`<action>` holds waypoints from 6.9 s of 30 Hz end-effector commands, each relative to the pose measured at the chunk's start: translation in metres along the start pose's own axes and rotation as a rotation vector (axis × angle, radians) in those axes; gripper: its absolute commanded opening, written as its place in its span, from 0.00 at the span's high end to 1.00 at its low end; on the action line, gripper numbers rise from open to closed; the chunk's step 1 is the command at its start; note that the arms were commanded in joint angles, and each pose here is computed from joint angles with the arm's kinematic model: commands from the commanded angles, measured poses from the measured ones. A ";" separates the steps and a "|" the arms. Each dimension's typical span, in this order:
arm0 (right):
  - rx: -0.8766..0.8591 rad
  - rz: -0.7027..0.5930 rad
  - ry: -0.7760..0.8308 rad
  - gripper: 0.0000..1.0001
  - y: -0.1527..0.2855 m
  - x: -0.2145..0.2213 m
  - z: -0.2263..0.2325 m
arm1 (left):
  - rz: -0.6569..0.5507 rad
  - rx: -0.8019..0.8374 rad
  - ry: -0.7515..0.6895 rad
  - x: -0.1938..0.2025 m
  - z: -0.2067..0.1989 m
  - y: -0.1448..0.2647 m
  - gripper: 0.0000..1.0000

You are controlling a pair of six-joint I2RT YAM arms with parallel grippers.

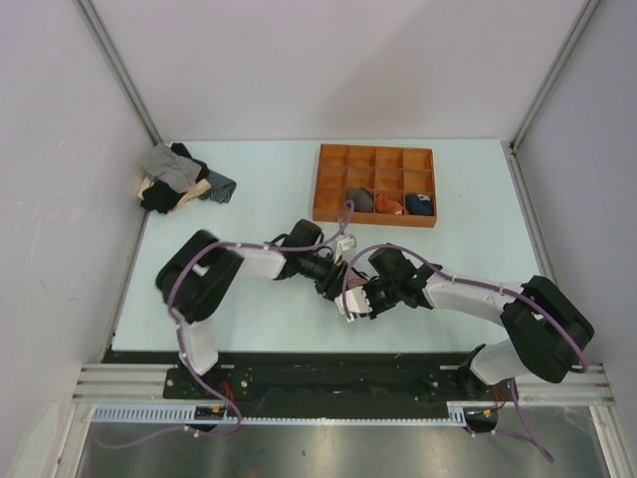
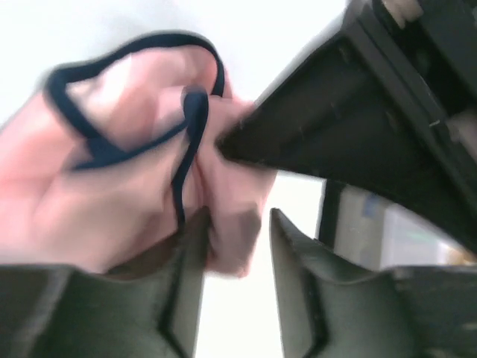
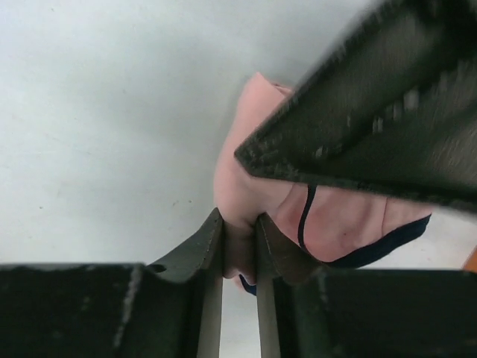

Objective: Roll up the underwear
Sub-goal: Roll the underwear to the center of the board, then pick up the underwear from the center of the board.

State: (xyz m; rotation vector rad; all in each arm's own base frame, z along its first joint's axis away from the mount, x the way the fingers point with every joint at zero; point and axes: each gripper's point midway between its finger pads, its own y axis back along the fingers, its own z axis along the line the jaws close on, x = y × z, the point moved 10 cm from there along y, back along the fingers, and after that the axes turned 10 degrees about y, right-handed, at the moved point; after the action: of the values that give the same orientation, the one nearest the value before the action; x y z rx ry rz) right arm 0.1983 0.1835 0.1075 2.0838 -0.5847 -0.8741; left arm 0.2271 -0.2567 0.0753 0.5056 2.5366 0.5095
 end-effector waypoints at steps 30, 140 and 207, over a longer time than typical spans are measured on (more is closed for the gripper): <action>-0.792 -0.401 -0.884 0.78 -0.007 0.041 0.006 | -0.065 -0.643 -1.064 0.049 -0.074 -0.031 0.33; -0.458 -0.318 -0.770 0.71 0.033 0.086 0.016 | -0.192 0.034 -0.153 -0.007 0.008 -0.054 0.03; 0.070 -0.384 -0.738 0.27 0.142 0.055 -0.026 | -0.727 -0.097 0.051 0.008 -0.048 0.006 1.00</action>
State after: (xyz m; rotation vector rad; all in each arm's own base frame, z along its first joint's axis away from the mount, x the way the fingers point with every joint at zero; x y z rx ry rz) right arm 0.2354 0.0840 0.1782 1.7714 -0.5910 -1.8471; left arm 0.1864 -0.2729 0.0854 -0.3002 2.5619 0.3994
